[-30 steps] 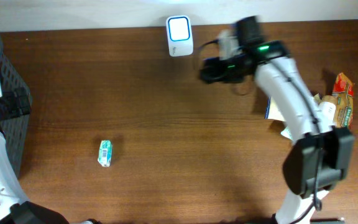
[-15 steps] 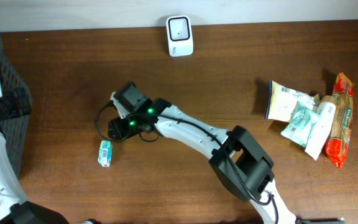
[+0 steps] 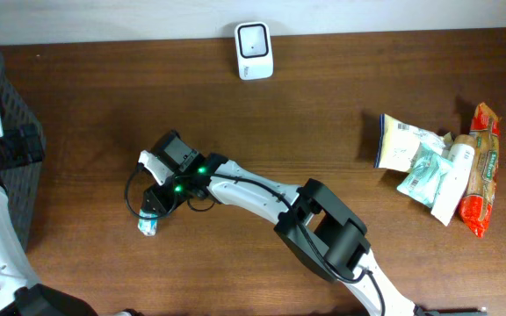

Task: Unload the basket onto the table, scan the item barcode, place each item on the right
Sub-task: 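Move the right gripper to the small green-white box and grasp it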

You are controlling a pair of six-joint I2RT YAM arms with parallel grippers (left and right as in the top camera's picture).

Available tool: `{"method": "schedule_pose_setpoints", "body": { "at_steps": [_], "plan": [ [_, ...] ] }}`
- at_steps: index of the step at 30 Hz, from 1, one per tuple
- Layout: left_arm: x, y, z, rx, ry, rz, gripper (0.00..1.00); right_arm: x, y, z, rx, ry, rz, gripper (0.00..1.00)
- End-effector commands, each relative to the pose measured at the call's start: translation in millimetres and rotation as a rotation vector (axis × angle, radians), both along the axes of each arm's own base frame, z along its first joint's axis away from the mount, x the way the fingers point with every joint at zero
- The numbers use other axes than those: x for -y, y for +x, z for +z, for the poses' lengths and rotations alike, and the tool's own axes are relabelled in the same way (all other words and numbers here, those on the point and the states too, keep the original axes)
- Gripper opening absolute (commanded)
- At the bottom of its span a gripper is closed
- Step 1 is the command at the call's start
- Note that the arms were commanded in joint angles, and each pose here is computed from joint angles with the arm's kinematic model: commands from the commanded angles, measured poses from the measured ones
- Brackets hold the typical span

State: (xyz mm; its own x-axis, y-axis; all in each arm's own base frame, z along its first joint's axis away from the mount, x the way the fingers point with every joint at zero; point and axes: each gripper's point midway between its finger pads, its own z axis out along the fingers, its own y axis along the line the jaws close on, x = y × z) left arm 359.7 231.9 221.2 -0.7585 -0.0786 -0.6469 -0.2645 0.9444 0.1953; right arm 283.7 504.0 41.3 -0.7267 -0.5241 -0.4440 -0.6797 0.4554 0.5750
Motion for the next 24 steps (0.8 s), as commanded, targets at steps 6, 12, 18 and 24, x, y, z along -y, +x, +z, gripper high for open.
{"method": "schedule_pose_setpoints", "body": {
  "at_steps": [6,12,18,24],
  "plan": [
    [0.1,1.1,0.1,0.005,-0.009,-0.003,0.99,-0.3,1.8,-2.7,-0.060,0.053,0.034,0.08],
    [0.1,1.1,0.1,0.005,-0.009,-0.003,0.99,0.5,2.1,-0.3,-0.072,0.065,0.041,0.04],
    [0.1,1.1,0.1,0.005,-0.009,-0.003,0.99,1.1,3.4,2.9,-0.072,0.070,0.041,0.61],
    [0.1,1.1,0.1,0.005,-0.009,-0.003,0.99,-3.7,-5.7,-1.7,-0.047,0.042,0.052,0.64]
  ]
}}
